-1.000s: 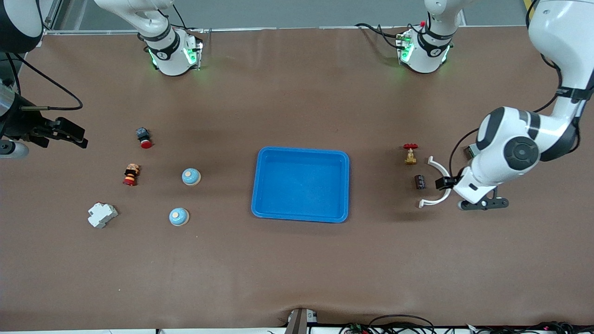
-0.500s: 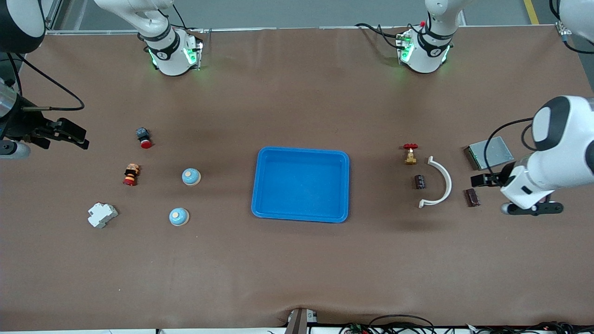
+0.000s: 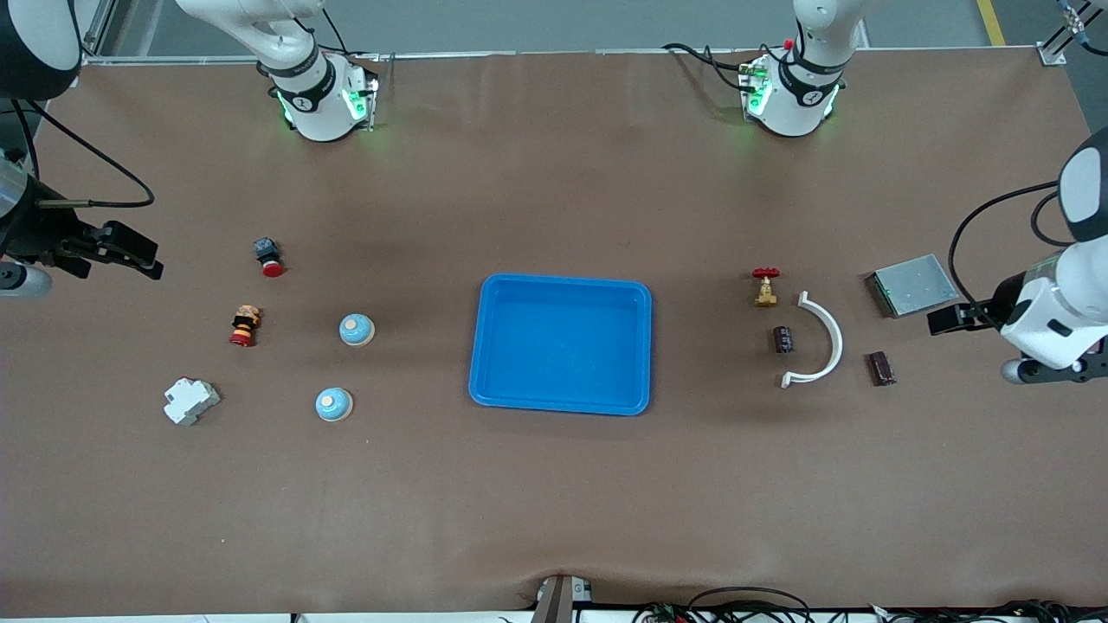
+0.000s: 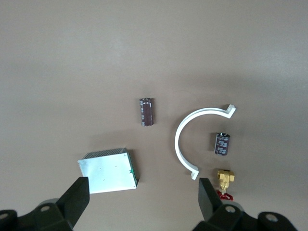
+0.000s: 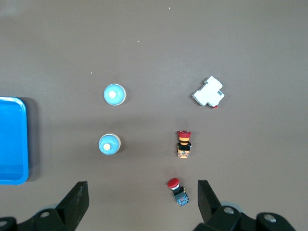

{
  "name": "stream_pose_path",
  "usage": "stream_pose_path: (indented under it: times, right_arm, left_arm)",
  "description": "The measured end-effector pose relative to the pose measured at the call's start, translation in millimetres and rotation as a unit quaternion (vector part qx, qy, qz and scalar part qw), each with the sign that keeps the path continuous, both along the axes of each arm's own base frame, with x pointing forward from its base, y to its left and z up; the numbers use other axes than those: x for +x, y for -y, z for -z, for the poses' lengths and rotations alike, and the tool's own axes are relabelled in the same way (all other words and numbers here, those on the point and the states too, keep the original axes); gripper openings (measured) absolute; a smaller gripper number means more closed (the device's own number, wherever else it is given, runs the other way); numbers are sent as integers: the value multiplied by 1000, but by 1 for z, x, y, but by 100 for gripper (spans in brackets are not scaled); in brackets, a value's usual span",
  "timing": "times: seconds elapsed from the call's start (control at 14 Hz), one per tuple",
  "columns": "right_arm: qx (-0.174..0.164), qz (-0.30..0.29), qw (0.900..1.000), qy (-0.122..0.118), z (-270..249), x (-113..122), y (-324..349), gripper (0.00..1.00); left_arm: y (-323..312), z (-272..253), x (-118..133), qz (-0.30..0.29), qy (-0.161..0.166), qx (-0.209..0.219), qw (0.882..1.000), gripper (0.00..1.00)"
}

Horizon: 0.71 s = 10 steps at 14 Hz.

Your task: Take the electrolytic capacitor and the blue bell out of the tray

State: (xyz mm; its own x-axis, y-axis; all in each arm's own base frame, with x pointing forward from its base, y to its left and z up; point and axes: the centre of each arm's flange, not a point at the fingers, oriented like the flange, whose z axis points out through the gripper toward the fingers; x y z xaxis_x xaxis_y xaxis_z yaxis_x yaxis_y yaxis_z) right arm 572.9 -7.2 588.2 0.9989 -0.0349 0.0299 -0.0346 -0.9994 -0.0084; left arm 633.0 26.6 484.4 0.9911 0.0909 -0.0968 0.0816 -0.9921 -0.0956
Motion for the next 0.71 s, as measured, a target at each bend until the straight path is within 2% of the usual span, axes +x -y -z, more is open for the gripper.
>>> stream_pose_path:
  times: [0.29, 0.71]
  right_arm:
    - [0, -1, 1000, 0, 0, 0, -2, 100]
    - [0, -1, 1000, 0, 0, 0, -3, 100]
  left_arm:
    - [-1, -31, 0, -10, 11, -14, 1000, 100]
    - [24, -46, 3, 7, 25, -20, 999, 100]
